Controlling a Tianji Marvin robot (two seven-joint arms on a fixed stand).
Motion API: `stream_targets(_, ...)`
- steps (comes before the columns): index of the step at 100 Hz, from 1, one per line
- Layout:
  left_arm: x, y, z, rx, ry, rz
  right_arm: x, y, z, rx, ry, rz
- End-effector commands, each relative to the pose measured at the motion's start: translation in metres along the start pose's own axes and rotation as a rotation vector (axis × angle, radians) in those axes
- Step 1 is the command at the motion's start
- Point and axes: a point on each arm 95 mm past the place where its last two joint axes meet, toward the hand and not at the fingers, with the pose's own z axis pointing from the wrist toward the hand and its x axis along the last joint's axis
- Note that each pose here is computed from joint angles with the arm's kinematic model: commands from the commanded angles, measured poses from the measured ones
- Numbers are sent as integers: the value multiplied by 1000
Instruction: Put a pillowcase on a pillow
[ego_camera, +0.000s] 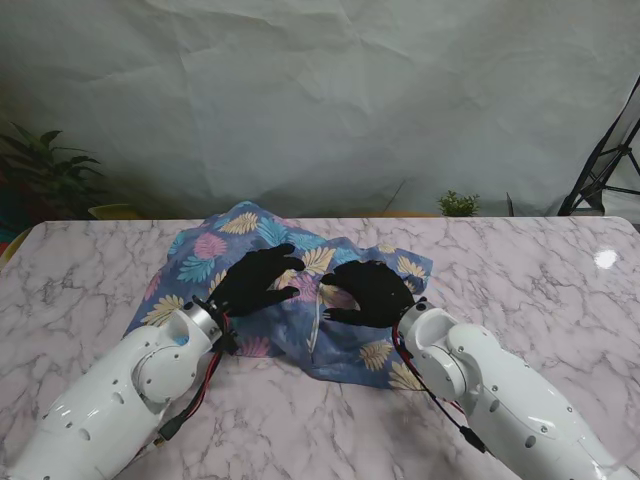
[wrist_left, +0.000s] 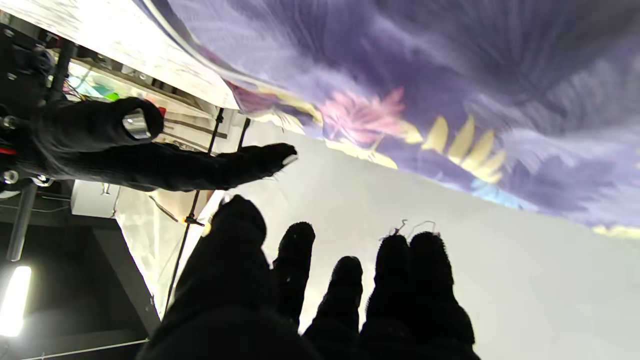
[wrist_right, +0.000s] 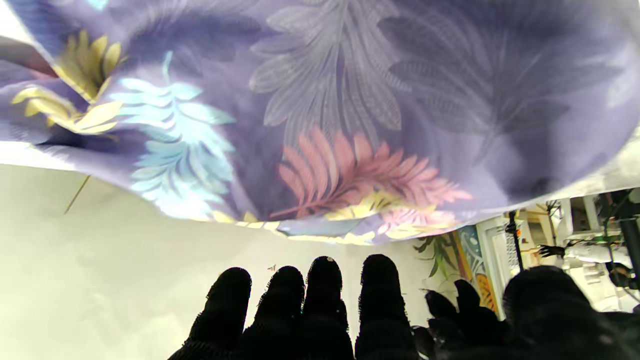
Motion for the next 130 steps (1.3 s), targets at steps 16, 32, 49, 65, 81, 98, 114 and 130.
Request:
stream_targets(16, -5, -18, -17, 41, -79, 69, 5, 16, -25, -104, -56, 18)
stream_targets(32, -17, -29, -38, 73, -183, 151, -2, 29, -42, -213, -89, 60)
stream_targets(49, -26, -36, -61, 105, -285, 211, -11, 35, -57, -283, -130, 96)
stream_targets(65, -36, -37, -78, 81, -346, 229, -21, 32, -67, -308, -187, 115)
stream_targets(81, -45, -37, -84, 63, -380, 221, -27, 25, -73, -322, -231, 141)
stream_targets(98, -57, -28, -80, 24, -396, 179, -26, 10, -69, -281, -224, 202)
stream_targets(114, -69, -10, -66, -37, -419, 107, -23, -10, -51, -212, -189, 273)
stream_targets(130, -78, 9, -66, -142, -478, -4, -28, -23, -42, -150, -191, 291)
